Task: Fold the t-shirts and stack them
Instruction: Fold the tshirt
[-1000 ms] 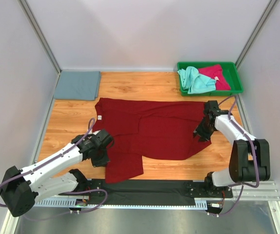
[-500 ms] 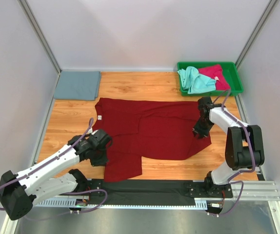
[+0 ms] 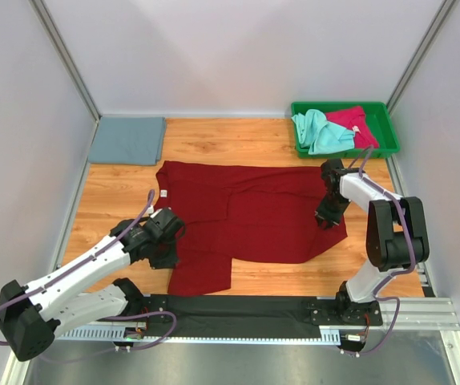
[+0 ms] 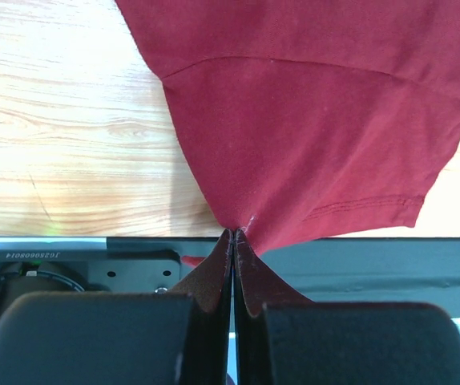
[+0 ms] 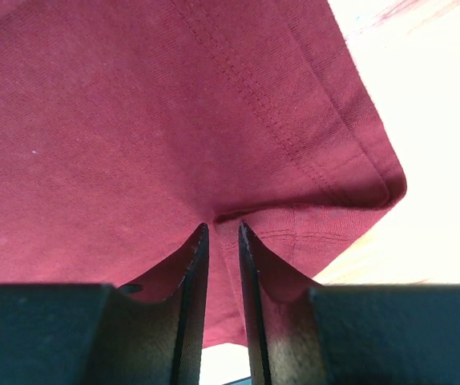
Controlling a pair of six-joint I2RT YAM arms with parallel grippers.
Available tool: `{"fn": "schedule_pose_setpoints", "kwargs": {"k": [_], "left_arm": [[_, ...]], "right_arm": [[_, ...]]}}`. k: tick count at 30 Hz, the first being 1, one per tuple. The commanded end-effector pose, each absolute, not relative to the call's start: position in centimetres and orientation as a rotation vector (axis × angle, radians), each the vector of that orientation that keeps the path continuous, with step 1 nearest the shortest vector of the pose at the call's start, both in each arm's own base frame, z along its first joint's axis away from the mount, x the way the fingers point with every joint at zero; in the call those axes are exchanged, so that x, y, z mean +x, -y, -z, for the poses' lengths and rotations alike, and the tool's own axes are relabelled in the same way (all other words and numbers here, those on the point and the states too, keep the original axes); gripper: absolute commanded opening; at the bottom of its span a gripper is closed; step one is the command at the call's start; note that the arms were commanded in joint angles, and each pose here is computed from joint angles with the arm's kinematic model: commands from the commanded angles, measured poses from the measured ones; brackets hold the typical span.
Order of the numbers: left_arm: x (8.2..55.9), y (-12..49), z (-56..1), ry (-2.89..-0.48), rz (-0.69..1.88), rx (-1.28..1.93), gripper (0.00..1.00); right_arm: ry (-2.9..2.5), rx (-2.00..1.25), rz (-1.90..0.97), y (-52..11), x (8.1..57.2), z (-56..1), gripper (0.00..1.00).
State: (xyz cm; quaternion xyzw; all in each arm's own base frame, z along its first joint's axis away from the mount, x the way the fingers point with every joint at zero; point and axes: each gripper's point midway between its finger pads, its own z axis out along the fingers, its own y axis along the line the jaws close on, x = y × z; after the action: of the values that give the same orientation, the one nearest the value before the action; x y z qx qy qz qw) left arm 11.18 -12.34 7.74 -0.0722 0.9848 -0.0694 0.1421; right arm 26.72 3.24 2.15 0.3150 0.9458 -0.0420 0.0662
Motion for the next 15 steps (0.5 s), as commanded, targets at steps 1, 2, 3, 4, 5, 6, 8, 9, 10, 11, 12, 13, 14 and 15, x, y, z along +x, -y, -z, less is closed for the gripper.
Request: {"fn": "schedule_pose_setpoints", "kwargs": {"k": [1, 2, 3, 4, 5, 6, 8, 9, 10, 11, 12, 13, 14, 15], "left_arm": [[11.76, 12.19, -8.53, -2.817, 0.181, -0.17, 0.0], [11.8, 12.19, -8.59, -2.816, 0.179, -0.17, 0.0], [11.84, 12.14, -8.6, -2.815, 0.174, -0.166, 0.0], [11.89, 12.17, -8.67, -2.814, 0.175, -0.162, 0.0], [11.95, 12.19, -8.75, -2.813, 0.172, -0.158, 0.0], [12.03, 12.15, -8.83, -2.809, 0.169, -0.157, 0.0], [12.12, 12.13, -8.95, -2.807, 0.164, -0.149, 0.0], [12.15, 12.09, -9.03, -2.805, 0.161, -0.149, 0.0], [12.22, 12.11, -9.06, -2.803, 0.161, -0.148, 0.0], [12.21, 12.01, -9.1, -2.802, 0.156, -0.146, 0.0], [12.27, 11.99, -9.15, -2.799, 0.154, -0.145, 0.0], [12.3, 11.9, -9.24, -2.796, 0.149, -0.143, 0.0], [12.29, 11.84, -9.19, -2.798, 0.142, -0.141, 0.0], [12.38, 11.85, -9.38, -2.793, 0.143, -0.14, 0.0]], "right_arm": [[-2.82, 0.963, 0.167, -2.85, 27.38, -2.39, 0.23], [-2.821, 0.961, 0.172, -2.79, 27.36, -2.35, 0.23], [-2.825, 0.962, 0.17, -2.85, 27.39, -2.3, 0.22], [-2.827, 0.964, 0.167, -2.91, 27.4, -2.22, 0.22], [-2.829, 0.965, 0.166, -2.94, 27.4, -2.14, 0.21], [-2.827, 0.967, 0.16, -2.96, 27.49, -2.17, 0.19], [-2.827, 0.967, 0.157, -3.04, 27.54, -2.1, 0.16], [-2.828, 0.967, 0.158, -3.03, 27.5, -2.1, 0.15], [-2.824, 0.966, 0.16, -2.94, 27.58, -2.1, 0.14], [-2.824, 0.961, 0.156, -3.01, 27.66, -2.13, 0.12], [-2.827, 0.957, 0.157, -3.0, 27.64, -2.09, 0.09], [-2.827, 0.957, 0.157, -3.0, 27.65, -2.2, 0.06], [-2.828, 0.953, 0.158, -2.98, 27.55, -2.29, 0.04], [-2.826, 0.953, 0.154, -2.96, 27.55, -2.41, 0.02]]}}
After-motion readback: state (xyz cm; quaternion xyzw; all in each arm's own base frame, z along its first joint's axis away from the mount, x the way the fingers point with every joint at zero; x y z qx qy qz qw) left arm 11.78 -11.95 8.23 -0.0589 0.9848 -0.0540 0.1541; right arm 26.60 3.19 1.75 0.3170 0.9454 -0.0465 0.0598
